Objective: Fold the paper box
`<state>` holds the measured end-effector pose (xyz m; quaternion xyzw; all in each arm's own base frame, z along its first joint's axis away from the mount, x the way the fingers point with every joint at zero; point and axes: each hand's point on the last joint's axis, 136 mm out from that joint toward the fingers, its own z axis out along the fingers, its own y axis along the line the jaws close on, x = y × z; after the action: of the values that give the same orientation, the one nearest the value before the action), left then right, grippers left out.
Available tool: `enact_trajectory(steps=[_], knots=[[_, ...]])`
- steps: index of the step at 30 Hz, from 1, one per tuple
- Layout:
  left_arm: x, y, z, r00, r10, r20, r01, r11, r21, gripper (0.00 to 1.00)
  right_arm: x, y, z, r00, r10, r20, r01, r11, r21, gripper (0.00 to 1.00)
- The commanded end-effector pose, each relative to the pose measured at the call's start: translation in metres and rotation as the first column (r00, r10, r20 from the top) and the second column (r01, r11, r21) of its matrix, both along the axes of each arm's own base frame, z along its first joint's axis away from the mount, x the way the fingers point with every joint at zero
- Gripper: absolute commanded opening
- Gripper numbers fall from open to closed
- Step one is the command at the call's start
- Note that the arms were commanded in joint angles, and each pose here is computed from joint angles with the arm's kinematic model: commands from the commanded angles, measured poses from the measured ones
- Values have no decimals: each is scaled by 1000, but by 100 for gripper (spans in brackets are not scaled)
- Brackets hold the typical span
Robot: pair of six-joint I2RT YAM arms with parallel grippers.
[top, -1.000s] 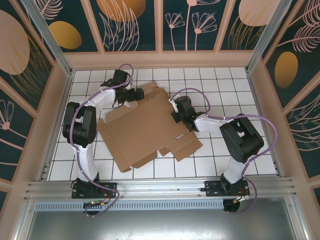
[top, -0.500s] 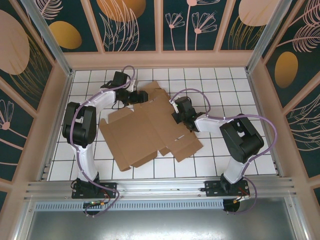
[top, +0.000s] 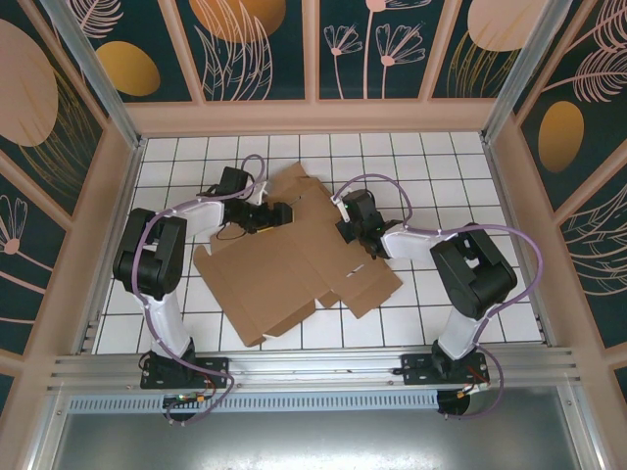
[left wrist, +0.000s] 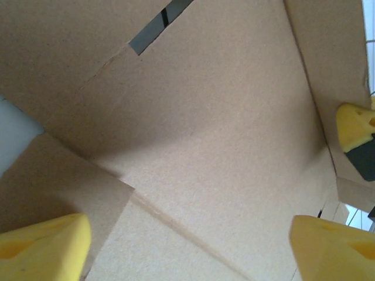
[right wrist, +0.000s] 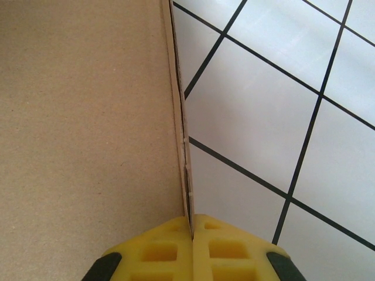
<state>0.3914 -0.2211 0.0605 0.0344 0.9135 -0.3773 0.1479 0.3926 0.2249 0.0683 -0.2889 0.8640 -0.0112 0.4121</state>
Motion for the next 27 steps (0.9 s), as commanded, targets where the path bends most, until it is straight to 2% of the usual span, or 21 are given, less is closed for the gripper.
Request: enact_trajectory(steps=[1, 4, 7, 10, 19, 24, 27], knots=[[20, -1, 44, 988, 52, 148, -46, 998, -41, 94, 7, 0, 24, 998, -6, 69, 5, 1000, 22, 0], [36, 9, 80, 953, 128, 275, -124, 992, -34, 99, 4, -1, 28, 997, 10, 77, -11, 1000, 15, 0], [55, 43, 116, 861, 260, 437, -297, 955, 17, 99, -2, 3, 31, 996, 60, 60, -61, 998, 12, 0], [65, 74, 133, 784, 321, 532, -420, 905, 72, 99, -7, 8, 38, 993, 102, 55, -103, 995, 17, 0], [81, 103, 150, 749, 369, 551, -482, 873, 70, 99, -9, 6, 67, 972, 193, 132, -186, 981, -63, 0], [86, 98, 142, 777, 346, 527, -448, 891, 76, 99, -2, 5, 47, 982, 177, -63, -174, 983, 55, 0], [83, 96, 142, 782, 346, 519, -443, 894, 71, 99, -3, 6, 31, 959, 218, -184, -188, 968, 166, 0]])
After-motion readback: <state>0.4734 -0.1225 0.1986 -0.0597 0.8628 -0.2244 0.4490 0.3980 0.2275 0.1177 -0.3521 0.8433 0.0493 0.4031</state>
